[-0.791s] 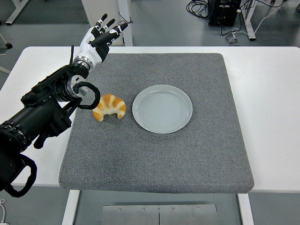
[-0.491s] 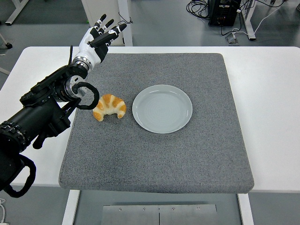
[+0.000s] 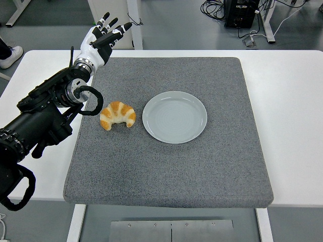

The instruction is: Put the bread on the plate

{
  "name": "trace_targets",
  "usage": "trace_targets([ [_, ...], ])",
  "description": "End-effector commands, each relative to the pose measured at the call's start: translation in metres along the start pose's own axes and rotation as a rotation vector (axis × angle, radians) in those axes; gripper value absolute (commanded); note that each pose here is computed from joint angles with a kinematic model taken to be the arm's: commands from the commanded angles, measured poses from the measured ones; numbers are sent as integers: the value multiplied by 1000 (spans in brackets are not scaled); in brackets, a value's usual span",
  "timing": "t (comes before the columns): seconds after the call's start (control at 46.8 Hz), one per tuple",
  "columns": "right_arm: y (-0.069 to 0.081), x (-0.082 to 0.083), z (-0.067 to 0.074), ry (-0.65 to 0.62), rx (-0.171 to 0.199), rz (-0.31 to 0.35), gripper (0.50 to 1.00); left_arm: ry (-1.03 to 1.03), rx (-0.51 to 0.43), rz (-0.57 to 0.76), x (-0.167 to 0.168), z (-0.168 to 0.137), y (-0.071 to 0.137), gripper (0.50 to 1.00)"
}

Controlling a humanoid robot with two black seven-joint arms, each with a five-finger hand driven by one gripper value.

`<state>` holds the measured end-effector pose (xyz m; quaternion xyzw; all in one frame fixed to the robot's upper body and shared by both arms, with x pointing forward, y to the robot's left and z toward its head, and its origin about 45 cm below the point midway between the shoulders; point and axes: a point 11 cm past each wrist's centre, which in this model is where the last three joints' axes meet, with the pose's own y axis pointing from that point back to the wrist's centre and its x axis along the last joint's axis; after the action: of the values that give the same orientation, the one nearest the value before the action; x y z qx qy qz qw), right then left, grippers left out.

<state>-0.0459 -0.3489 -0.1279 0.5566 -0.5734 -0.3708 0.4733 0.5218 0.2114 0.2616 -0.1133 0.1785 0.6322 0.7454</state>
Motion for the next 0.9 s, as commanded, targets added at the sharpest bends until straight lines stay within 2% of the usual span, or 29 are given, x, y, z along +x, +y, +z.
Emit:
trace_targets([
  [0.0,0,0,0,1,0,0,1000,-4,2,-11,-3,-1,0,971],
  [0.235,0,0,0,-1,0,0,1000,-27,-4,-58,-8,6,4,971],
  [0.47,0,0,0,-1,0,0,1000,-67,-13,-188,-15,23,24,971],
  [0.726,0,0,0,1,0,0,1000,-265,-4,-279,-12,22,48,971],
  [0.876,0,0,0,0,0,1,1000,-411,-2,-328,-6,33,65,971],
])
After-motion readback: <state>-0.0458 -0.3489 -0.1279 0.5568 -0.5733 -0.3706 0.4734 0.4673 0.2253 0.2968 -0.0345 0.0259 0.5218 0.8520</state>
